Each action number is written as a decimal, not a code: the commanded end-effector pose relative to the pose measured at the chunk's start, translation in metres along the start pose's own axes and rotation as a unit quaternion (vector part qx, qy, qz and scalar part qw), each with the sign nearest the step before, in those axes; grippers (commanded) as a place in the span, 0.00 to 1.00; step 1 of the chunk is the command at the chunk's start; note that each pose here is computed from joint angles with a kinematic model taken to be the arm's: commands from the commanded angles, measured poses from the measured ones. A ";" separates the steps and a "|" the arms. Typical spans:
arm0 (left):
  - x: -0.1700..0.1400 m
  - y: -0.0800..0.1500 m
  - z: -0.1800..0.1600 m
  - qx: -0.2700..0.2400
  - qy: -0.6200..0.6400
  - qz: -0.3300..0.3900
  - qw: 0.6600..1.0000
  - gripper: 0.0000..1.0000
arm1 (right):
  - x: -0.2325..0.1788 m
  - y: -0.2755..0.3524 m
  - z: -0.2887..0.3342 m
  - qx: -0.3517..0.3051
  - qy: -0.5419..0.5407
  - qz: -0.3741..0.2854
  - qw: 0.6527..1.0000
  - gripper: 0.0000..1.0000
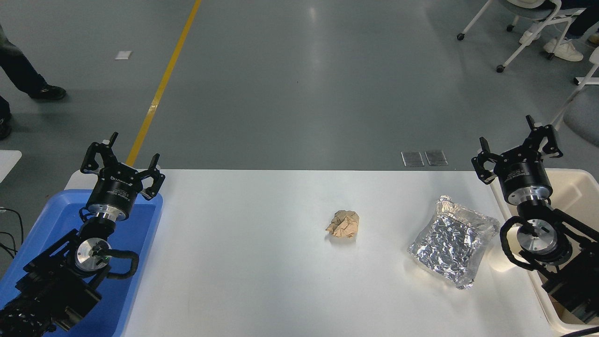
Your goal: Pick up paper cup place in dustbin
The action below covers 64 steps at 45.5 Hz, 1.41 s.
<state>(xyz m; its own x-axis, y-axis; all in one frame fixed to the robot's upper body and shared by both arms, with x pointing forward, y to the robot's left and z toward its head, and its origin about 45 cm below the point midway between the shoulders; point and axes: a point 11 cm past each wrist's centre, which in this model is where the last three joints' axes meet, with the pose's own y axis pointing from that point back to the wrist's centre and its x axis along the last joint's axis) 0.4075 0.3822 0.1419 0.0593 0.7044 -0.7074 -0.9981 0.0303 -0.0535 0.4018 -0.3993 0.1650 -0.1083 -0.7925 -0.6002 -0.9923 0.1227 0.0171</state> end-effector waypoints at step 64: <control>0.000 0.000 0.000 -0.001 0.000 0.000 1.000 0.99 | -0.004 -0.004 -0.011 -0.004 0.028 -0.017 0.999 1.00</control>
<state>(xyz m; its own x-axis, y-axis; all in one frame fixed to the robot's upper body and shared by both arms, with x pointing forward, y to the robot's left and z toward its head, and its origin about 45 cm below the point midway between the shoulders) 0.4076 0.3823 0.1422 0.0598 0.7037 -0.7079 -0.9981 0.0298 -0.0547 0.4035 -0.4071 0.1750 -0.0937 -0.8149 -0.5719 -0.9936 0.1133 0.0014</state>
